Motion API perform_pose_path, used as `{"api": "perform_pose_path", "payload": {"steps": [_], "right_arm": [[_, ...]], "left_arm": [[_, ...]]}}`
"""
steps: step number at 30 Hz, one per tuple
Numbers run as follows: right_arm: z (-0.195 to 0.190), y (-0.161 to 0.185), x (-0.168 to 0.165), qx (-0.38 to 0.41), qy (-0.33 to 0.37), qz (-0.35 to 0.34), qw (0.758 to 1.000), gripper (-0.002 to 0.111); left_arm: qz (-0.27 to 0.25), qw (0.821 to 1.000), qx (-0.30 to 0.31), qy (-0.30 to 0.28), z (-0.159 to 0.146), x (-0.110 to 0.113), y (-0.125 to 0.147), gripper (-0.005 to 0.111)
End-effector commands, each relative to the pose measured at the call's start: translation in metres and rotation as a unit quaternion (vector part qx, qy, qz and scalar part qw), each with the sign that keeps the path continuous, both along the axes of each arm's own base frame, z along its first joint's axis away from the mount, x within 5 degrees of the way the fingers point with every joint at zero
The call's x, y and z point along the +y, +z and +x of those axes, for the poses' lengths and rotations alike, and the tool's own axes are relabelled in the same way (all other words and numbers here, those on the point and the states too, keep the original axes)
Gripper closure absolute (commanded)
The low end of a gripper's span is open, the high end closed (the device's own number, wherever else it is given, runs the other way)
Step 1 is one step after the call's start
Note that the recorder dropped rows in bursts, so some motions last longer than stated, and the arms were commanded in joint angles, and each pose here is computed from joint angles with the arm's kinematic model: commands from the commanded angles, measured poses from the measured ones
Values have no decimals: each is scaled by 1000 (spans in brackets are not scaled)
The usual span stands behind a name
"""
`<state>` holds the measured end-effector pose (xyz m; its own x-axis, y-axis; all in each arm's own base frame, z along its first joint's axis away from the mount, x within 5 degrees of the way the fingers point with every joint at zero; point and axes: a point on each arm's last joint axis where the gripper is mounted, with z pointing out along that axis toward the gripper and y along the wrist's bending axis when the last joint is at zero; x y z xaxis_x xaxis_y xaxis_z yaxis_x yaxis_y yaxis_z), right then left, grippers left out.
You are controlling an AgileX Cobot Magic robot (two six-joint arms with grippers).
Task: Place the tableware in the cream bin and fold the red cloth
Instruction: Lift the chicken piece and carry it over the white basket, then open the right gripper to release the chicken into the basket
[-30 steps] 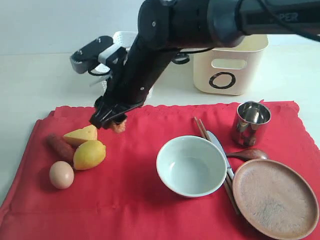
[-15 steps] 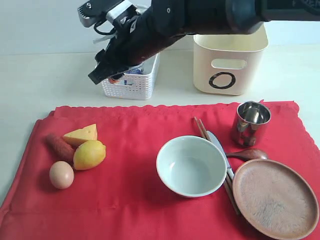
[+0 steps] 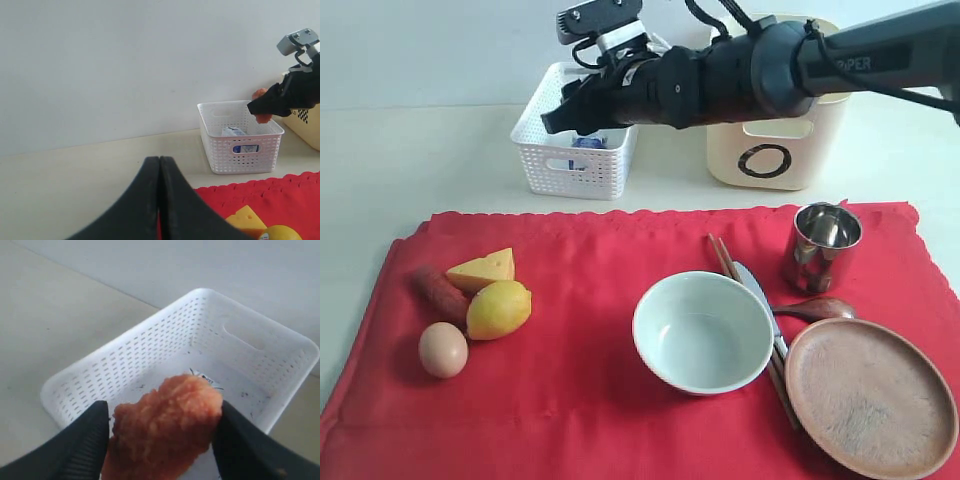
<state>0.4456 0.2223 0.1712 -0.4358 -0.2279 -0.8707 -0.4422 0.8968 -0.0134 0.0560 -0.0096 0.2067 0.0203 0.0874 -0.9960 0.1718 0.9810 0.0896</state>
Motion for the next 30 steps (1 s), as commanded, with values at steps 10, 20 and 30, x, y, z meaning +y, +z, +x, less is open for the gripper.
{"api": "perform_pose_path", "payload": {"steps": [10,20,30], "right_arm": [[11,-16,-6,-15,-39,31,999,92],[12,-20,-7,-22,-42,32,998,64],[12,-20,-6,-16,-43,33,998,49]], "left_arm": [[1,1000,-1,-2,0,0,-1,106],[2,1000,-1,-2,0,0,-1,106],[1,1000,-1,-2,0,0,-1,106]]}}
